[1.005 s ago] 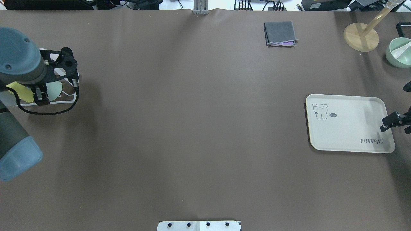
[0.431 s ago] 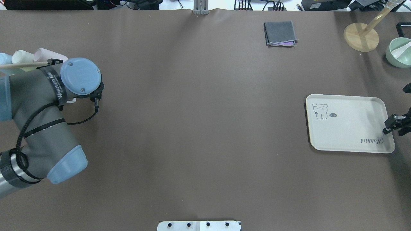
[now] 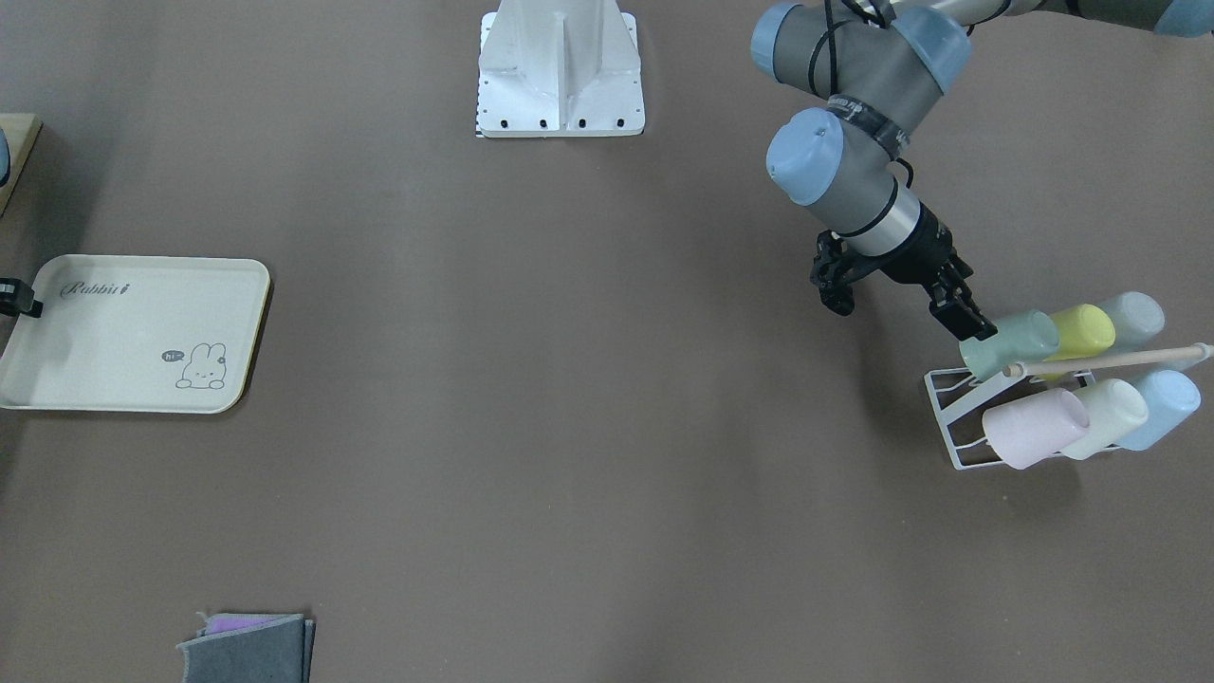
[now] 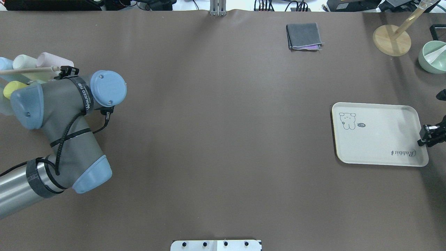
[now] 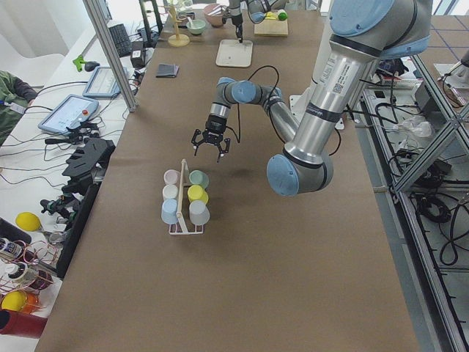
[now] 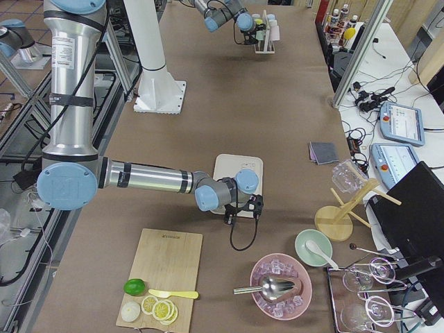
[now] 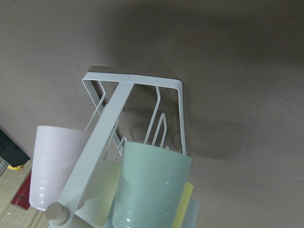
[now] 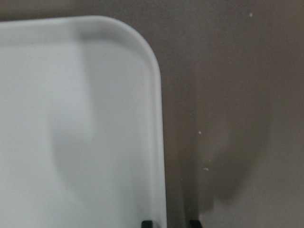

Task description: Pick up and place green cup on tray

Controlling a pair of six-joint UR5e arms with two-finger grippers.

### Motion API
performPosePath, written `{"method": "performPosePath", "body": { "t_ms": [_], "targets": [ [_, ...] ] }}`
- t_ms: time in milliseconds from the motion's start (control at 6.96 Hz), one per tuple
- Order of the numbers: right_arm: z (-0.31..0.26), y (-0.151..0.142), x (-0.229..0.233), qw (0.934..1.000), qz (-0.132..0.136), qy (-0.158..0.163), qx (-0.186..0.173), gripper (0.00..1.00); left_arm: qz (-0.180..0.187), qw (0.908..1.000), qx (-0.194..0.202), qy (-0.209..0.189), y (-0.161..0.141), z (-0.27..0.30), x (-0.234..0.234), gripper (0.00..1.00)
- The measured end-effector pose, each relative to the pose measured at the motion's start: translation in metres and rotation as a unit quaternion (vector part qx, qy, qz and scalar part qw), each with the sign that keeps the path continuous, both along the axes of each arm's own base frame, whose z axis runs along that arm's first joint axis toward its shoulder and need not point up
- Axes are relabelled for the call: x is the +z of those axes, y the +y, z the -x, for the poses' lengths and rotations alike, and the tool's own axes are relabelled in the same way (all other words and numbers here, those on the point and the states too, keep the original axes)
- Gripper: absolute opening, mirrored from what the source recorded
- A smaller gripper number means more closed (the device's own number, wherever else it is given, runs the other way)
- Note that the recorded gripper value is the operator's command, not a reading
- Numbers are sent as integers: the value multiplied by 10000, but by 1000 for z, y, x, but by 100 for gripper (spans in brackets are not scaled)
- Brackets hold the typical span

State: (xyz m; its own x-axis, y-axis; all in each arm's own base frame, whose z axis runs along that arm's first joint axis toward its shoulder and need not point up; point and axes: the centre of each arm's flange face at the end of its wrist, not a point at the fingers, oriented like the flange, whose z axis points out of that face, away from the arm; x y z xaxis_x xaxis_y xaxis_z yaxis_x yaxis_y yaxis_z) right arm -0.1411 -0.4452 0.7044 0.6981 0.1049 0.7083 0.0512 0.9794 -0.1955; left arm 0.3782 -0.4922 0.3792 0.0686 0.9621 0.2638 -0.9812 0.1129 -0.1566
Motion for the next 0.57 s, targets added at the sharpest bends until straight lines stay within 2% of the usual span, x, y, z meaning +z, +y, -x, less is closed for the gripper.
{"method": "performPosePath", "body": {
  "t_ms": [287, 574],
  "targets": [
    [1, 0, -4, 10000, -25, -62, -21, 0, 81, 9991, 276, -324, 0, -12, 20, 98],
    [6, -12, -28, 9989, -28, -460, -47, 0, 112, 9983, 369, -443, 2, -20, 29, 97]
  ]
}}
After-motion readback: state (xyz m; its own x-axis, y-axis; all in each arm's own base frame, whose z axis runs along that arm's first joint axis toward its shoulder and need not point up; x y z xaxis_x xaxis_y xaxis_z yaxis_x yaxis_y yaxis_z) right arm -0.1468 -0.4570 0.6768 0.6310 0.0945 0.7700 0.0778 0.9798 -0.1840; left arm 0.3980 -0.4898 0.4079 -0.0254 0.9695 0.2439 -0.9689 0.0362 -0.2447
